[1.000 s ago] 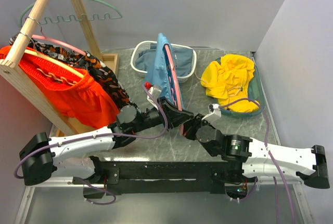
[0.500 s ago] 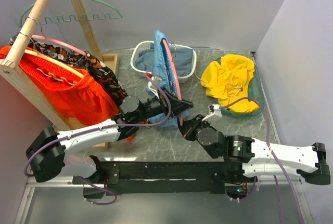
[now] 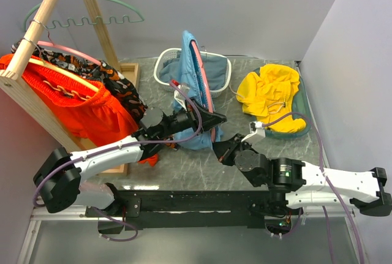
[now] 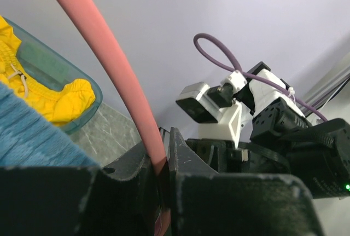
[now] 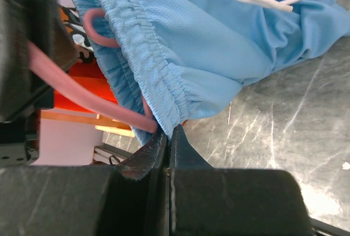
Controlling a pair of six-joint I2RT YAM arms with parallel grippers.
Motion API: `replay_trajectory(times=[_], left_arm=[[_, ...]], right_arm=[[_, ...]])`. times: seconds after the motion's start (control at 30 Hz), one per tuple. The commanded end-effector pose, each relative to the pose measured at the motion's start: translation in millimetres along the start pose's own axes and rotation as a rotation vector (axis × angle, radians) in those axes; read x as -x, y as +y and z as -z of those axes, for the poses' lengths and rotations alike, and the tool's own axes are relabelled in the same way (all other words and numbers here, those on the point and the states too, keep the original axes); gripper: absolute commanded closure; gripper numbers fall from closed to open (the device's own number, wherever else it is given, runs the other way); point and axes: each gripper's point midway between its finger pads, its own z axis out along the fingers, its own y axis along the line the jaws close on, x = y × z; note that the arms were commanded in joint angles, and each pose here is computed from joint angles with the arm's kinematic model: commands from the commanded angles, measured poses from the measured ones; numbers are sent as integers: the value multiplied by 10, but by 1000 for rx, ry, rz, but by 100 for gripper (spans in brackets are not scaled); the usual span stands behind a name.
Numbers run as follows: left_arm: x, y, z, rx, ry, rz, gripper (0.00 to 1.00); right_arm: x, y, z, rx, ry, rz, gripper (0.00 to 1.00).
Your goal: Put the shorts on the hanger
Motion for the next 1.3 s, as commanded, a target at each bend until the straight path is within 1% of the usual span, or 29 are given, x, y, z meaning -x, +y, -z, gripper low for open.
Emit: replay_trajectory(times=[0.0, 0.17, 0.27, 0.37, 0.4, 0.5, 0.53, 0.57, 0.6, 0.63, 0.67, 0.7, 0.77, 0.83, 0.93, 1.03, 1.07, 1.1, 1.13, 1.17, 1.2, 1.27], left_arm=[[1103, -281, 24, -68, -359, -321, 99], [995, -191, -17, -64, -322, -314, 99], [900, -182, -49, -88, -280, -291, 99], [790, -136, -49, -85, -244, -252, 99], [728, -106, -36, -83, -224, -240, 99], [624, -119, -24, -88, -172, -188, 99], [547, -43, -38, -58, -128, -157, 99], [510, -29, -45, -46, -101, -129, 99], [475, -47, -63, -49, -73, -113, 99], [419, -16, -55, -38, -47, -89, 99], [301, 27, -15, -25, -13, -33, 99], [248, 20, 19, -29, -3, -9, 99], [86, 73, 111, -13, 35, 52, 99], [22, 54, 178, -12, 50, 92, 99], [-143, 90, 267, 8, 110, 115, 99], [-291, 125, 324, 22, 156, 135, 99], [-351, 141, 339, 25, 173, 143, 99], [-378, 151, 350, 26, 181, 149, 99], [-385, 131, 355, 17, 181, 152, 99], [-426, 123, 366, 10, 193, 159, 99], [-439, 117, 365, 6, 198, 161, 99], [-498, 64, 348, -18, 221, 165, 99]], right_arm=[[-180, -180, 241, -29, 145, 105, 100], [-72, -13, 331, 12, 155, 87, 100], [53, 30, 368, -4, 133, 81, 100], [253, 127, 434, 16, 90, 69, 100], [338, 171, 459, 24, 73, 52, 97], [361, 123, 434, -13, 73, 90, 89], [329, 57, 421, -39, 80, 114, 84], [304, 15, 406, -59, 85, 126, 80], [271, -34, 377, -83, 88, 141, 74], [269, -88, 379, -102, 89, 154, 72], [274, -112, 375, -108, 85, 155, 70], [307, -122, 391, -101, 76, 149, 64], [325, -129, 373, -80, 70, 149, 59], [407, -73, 404, -40, 57, 131, 57], [550, 8, 467, 4, 26, 135, 53], [783, 140, 472, 25, -26, 195, 49], [976, 196, 449, 19, -70, 187, 49], [943, 277, 381, 42, -27, 204, 49], [1017, 345, 308, 63, -34, 237, 49], [1247, 296, 197, 30, -73, 215, 48], [1105, 379, 65, 78, 22, 233, 48], [1240, 479, -86, 113, 19, 238, 49]])
